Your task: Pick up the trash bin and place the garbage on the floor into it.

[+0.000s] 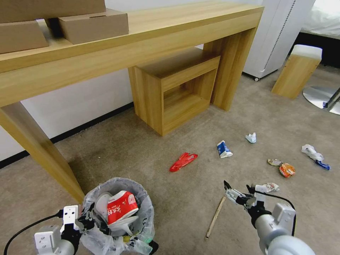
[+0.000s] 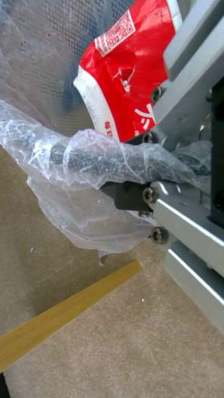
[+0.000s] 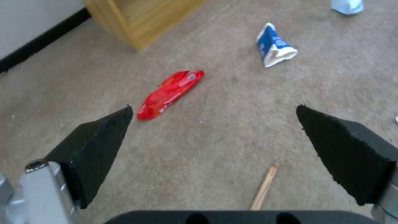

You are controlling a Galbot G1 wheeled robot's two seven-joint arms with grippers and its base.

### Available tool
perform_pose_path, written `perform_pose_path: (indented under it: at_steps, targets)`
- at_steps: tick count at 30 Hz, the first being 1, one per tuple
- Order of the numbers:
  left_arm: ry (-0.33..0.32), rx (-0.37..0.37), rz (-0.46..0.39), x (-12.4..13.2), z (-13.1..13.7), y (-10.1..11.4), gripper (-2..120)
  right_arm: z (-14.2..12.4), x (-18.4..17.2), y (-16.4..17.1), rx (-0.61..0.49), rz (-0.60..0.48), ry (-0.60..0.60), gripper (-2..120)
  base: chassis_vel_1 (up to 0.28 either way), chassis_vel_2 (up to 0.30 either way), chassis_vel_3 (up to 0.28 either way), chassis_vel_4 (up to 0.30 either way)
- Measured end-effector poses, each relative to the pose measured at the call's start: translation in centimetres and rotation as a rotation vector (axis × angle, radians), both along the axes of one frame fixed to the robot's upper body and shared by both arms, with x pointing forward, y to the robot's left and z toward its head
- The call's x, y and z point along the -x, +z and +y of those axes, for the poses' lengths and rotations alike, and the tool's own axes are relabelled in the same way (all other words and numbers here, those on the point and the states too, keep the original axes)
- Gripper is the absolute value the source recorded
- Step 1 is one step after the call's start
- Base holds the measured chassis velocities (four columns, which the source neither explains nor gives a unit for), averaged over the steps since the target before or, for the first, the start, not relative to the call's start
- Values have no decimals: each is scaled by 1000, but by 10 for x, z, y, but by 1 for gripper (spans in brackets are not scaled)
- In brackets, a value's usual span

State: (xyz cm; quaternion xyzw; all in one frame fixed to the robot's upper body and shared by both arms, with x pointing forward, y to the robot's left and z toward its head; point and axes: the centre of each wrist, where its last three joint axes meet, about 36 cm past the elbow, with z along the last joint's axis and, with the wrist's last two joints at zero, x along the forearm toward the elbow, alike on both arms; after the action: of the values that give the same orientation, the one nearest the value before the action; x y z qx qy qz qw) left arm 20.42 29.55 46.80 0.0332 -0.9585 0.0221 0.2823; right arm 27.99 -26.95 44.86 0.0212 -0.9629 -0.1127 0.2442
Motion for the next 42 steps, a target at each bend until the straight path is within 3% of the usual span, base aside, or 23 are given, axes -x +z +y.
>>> perform_pose_path:
  at_steps: [10,17,42]
  targets:
    - [-8,-10,1,0,4,-5,0,7,-28,5,49,113,61,100,0,0,0,0]
    - [-26,-29,21,2,4,-11,0,22,-64,18,35,345,-35,100,0,0,0,0]
    - [-45,-59,21,11,-7,-22,0,17,-57,18,40,249,-55,100,-13,-15,-16,-16]
